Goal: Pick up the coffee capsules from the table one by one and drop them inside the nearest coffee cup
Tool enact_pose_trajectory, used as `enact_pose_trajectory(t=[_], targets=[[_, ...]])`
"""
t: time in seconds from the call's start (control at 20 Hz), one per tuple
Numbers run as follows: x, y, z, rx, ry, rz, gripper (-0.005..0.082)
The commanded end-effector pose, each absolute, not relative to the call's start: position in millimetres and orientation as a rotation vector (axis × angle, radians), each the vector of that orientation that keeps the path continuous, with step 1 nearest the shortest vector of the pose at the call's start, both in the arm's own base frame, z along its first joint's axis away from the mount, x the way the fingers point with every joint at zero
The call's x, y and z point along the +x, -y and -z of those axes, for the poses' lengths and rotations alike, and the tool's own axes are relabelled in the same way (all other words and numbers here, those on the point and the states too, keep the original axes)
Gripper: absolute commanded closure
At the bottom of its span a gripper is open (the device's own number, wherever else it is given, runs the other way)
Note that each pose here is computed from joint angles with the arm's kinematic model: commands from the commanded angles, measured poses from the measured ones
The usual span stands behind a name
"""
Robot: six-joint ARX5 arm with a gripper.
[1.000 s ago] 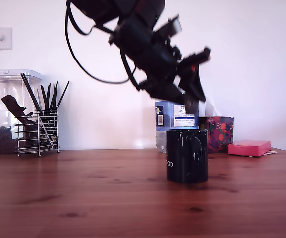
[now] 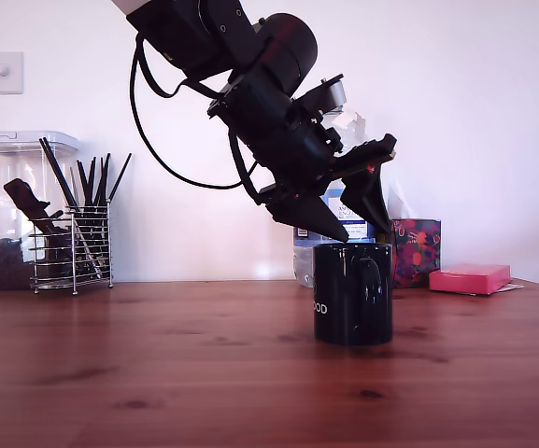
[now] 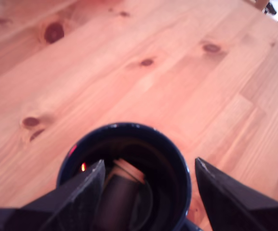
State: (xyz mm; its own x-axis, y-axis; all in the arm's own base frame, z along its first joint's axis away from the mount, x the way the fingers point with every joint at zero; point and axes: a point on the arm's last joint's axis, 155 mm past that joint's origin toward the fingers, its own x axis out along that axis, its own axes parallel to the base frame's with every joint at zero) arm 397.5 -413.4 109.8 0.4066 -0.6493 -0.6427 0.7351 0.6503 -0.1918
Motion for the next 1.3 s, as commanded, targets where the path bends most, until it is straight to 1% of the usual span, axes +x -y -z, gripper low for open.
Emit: enact_pose_trajectory(t=[0.0,0.05,0.1,0.25,0.3,0.45,0.6,0.75,0.95,1.25], targets=[[398,415,-121,0.128,-0.73,0.883,0.0238],[396,413,-129,0.127,-0.724,0.883,0.0287],[395,412,-135,0.126,-0.719,0.884,0.0362],[388,404,-159,0.127,-0.706,0.879,0.0724],[385,401,-166,0.135,-0.699,0.881,0.08],[385,389,-192,0.147,-0.659,0.841,0.0788],[382,383,-219,0.135,-0.606,0.836,0.0788],[376,377,-237,0.133,-0.573,0.84,0.0788],[367,364,-239,0.138,-0.559,0.823,0.0788],[352,327,-219,0.12,-0.53,0.787,0.0788]])
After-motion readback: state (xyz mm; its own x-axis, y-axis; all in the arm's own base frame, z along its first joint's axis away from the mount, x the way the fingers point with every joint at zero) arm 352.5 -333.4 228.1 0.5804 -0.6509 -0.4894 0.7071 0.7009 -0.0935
